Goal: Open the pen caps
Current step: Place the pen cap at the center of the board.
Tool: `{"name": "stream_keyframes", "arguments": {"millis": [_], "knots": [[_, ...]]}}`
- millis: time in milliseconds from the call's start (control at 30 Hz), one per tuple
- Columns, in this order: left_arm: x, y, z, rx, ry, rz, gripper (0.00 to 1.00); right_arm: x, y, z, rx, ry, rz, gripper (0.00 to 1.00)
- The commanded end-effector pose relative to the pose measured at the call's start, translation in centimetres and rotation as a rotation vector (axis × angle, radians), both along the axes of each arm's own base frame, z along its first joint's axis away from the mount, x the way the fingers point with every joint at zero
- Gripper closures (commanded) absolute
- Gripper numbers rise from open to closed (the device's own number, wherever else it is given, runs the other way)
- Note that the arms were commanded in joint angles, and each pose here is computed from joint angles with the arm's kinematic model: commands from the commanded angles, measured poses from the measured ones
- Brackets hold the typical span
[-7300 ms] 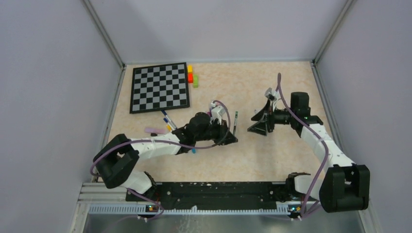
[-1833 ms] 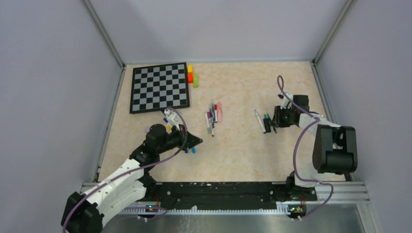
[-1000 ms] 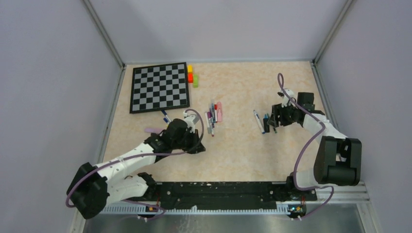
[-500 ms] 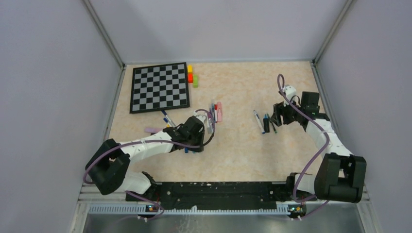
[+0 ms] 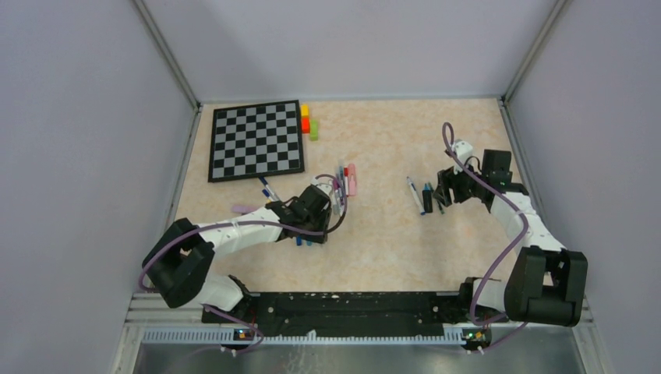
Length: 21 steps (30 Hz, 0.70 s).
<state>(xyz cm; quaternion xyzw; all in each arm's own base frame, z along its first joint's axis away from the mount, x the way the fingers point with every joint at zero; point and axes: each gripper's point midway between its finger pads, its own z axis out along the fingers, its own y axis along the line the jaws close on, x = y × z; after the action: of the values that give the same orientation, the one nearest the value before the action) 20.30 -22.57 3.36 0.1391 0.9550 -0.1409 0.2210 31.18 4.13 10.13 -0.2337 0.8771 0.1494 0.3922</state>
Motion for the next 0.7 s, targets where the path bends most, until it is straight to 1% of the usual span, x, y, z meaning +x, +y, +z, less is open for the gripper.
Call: {"name": "stream_keyframes", "arguments": {"millis": [0,167,233,267,300,400,433,467,567,600,667], "knots": [[1.1,-1.1,2.3,-0.045,-0.065,0.002,0.61,-0.1,0.1,1.1,0.005,-0.047,0.023,0.37],[1.8,-1.8,4.5,-0.117,-0.138,-0.004,0.61,-0.2,0.3,1.5,0.005,-0.068,0.043,0.37],[2.4,-2.1,5.7,-0.149,-0.185,0.002,0.58,-0.3,0.5,2.0,0.006,-0.089,0.059,0.37],[2.8,-2.1,6.2,-0.163,-0.215,0.007,0.51,-0.4,0.6,2.1,0.008,-0.097,0.066,0.37],[3.3,-2.2,6.7,-0.18,-0.251,0.015,0.41,-0.5,0.7,2.3,0.009,-0.106,0.071,0.37],[5.2,-2.0,8.1,-0.236,-0.338,0.064,0.05,-0.7,0.9,2.9,0.008,-0.146,0.087,0.37],[5.8,-1.9,8.4,-0.258,-0.356,0.085,0.02,-0.7,1.0,3.1,0.008,-0.159,0.092,0.37],[6.5,-2.1,9.0,-0.305,-0.368,0.096,0.01,-0.8,1.0,3.4,0.007,-0.171,0.094,0.37],[8.3,-1.9,9.4,-0.39,-0.346,0.143,0.01,-0.8,1.1,3.8,0.008,-0.195,0.099,0.37],[8.7,-1.9,9.2,-0.407,-0.324,0.146,0.01,-0.9,1.1,3.9,0.006,-0.2,0.1,0.37],[9.7,-1.8,8.5,-0.393,-0.29,0.171,0.01,-0.9,1.1,4.0,0.005,-0.204,0.101,0.37]]}}
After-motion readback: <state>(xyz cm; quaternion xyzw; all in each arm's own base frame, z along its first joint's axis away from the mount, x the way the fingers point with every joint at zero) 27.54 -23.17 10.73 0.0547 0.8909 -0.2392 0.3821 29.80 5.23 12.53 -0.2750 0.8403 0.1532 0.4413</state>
